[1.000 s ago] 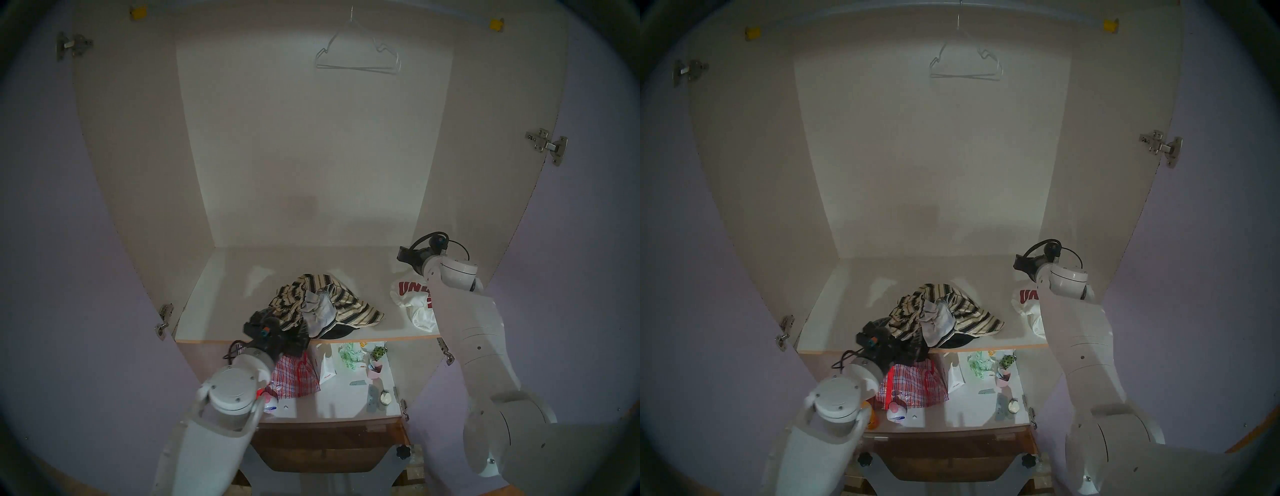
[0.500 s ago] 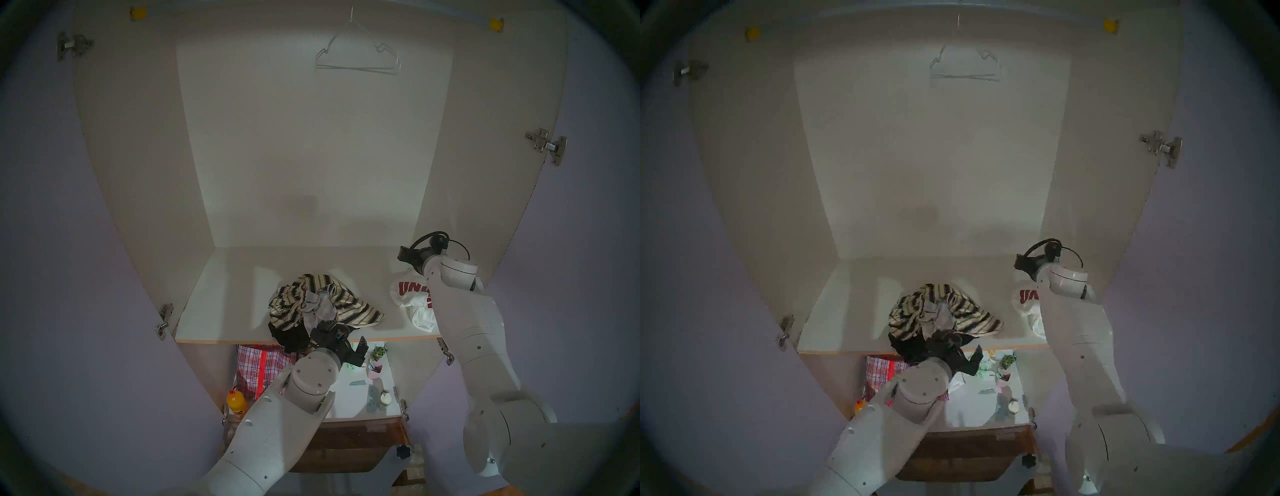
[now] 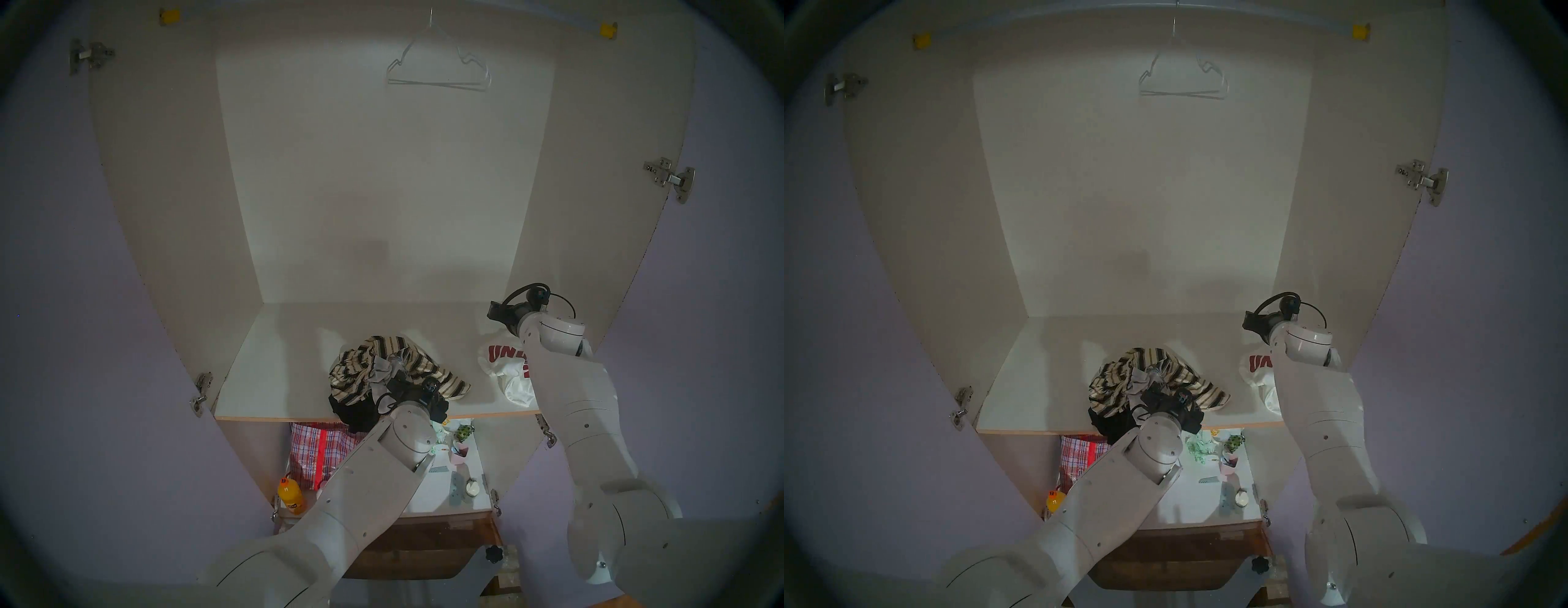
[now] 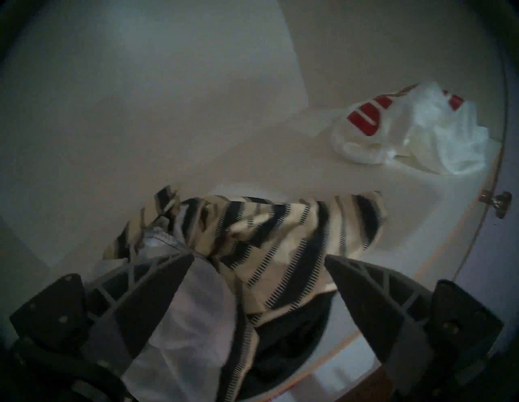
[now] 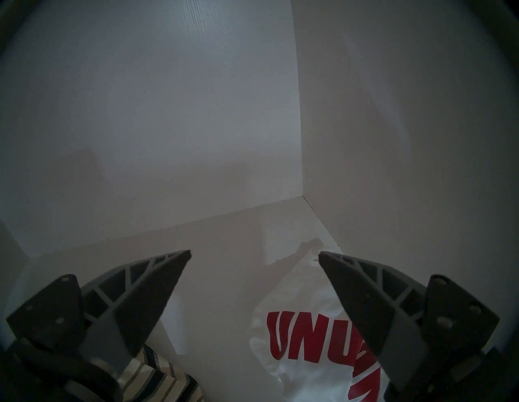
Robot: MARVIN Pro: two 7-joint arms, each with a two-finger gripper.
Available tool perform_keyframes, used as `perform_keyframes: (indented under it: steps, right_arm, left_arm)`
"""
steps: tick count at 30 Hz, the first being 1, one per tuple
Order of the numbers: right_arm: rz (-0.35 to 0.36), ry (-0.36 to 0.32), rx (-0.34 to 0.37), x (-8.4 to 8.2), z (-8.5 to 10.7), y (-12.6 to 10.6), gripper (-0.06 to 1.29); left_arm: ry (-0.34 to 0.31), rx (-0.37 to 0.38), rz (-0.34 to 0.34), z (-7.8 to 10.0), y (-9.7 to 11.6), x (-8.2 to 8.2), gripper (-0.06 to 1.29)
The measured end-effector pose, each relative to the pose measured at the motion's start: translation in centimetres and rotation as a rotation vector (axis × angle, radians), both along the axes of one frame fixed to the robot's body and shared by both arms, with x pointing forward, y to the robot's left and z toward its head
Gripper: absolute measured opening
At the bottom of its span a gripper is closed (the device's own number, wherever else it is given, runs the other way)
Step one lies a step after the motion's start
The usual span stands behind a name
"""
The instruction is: Sort tops into two piles: light colors and dark colors
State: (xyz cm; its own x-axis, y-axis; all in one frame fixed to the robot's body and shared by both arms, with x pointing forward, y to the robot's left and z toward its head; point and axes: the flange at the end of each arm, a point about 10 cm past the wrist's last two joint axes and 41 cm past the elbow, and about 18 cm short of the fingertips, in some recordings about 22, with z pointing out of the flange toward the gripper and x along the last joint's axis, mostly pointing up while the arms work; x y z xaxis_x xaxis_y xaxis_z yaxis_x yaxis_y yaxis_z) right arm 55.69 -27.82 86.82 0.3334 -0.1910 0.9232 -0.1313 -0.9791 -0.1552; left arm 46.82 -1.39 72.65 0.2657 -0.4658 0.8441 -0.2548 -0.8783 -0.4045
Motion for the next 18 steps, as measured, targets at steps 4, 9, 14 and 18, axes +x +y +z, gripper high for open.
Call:
perform_keyframes:
  steps: [4,9,14,18]
  right_arm:
    - [0.000,-0.003,0.000,0.0,0.1,0.0,1.24]
    - [0.000,-0.013,0.002,0.0,0.2,0.2,1.24]
    - [0.000,-0.025,0.002,-0.1,0.3,0.3,1.24]
    - [0.000,-0.028,0.002,-0.1,0.3,0.3,1.24]
  left_arm:
    - [-0.047,0.037,0.129,1.1,1.1,2.1,1.26]
    - [-0.056,0.126,0.176,0.7,2.8,4.0,1.26]
    - [-0.005,0.221,0.084,-0.5,2.9,4.9,1.26]
    - [-0.007,0.243,0.076,-0.4,3.2,5.7,0.00]
